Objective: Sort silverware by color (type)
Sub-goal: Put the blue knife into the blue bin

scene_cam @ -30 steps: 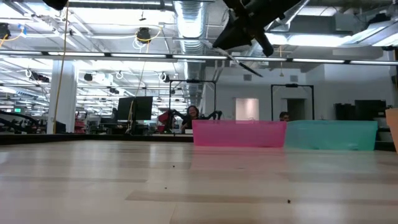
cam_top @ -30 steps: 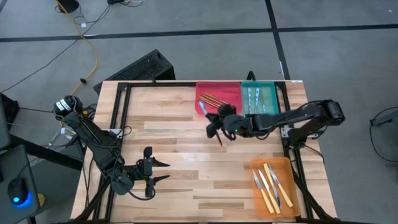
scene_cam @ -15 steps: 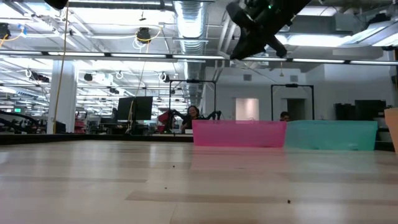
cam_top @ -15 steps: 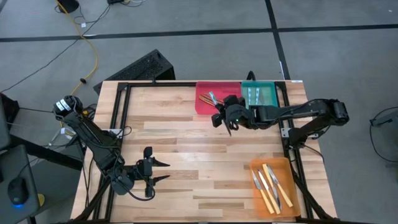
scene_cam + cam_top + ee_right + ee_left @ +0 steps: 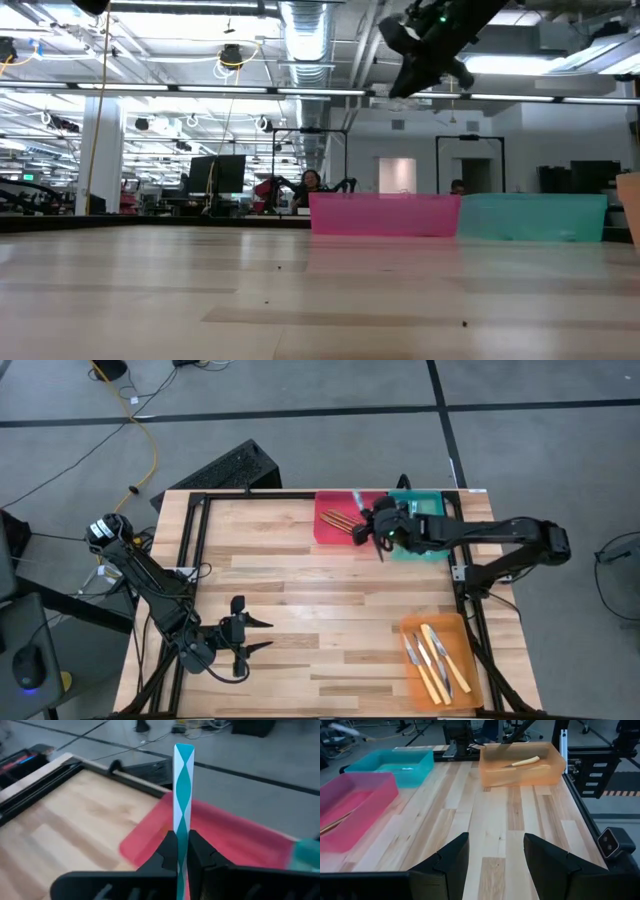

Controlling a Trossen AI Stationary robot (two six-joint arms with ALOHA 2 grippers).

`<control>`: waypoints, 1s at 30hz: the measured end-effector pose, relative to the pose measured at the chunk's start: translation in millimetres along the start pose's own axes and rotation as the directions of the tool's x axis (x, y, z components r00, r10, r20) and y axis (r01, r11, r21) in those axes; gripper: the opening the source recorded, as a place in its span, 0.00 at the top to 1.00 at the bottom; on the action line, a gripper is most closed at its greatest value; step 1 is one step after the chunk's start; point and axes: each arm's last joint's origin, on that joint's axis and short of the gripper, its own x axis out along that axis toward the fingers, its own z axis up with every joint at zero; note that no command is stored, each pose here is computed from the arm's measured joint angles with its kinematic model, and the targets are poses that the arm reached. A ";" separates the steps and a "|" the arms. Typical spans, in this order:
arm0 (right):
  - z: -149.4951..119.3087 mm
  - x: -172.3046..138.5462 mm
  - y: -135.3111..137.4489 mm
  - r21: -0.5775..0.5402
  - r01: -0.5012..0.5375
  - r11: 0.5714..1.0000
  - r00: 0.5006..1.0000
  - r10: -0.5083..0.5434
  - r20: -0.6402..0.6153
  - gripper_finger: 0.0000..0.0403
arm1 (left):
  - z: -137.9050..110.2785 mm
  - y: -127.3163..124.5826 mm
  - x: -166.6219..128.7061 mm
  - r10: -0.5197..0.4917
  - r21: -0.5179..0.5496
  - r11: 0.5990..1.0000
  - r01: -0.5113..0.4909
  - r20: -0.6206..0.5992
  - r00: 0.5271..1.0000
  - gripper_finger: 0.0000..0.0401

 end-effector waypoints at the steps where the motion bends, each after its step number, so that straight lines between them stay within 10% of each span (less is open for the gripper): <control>1: 2.6 -2.8 -5.4 0.001 0.021 1.000 1.000 -0.021 0.002 0.96 | -0.4 0.2 0.0 0.002 0.002 1.000 -0.002 -0.003 1.000 0.57; 15: -3.9 -6.4 -73.4 0.041 0.497 0.867 0.864 -0.489 -0.123 0.95 | -0.9 0.6 0.0 0.010 -0.009 1.000 -0.010 -0.004 1.000 0.57; 30: -19.0 45.5 -104.2 -0.081 0.682 0.727 0.689 -0.676 -0.260 0.91 | -1.6 1.0 -0.1 0.013 0.005 1.000 -0.013 -0.009 1.000 0.57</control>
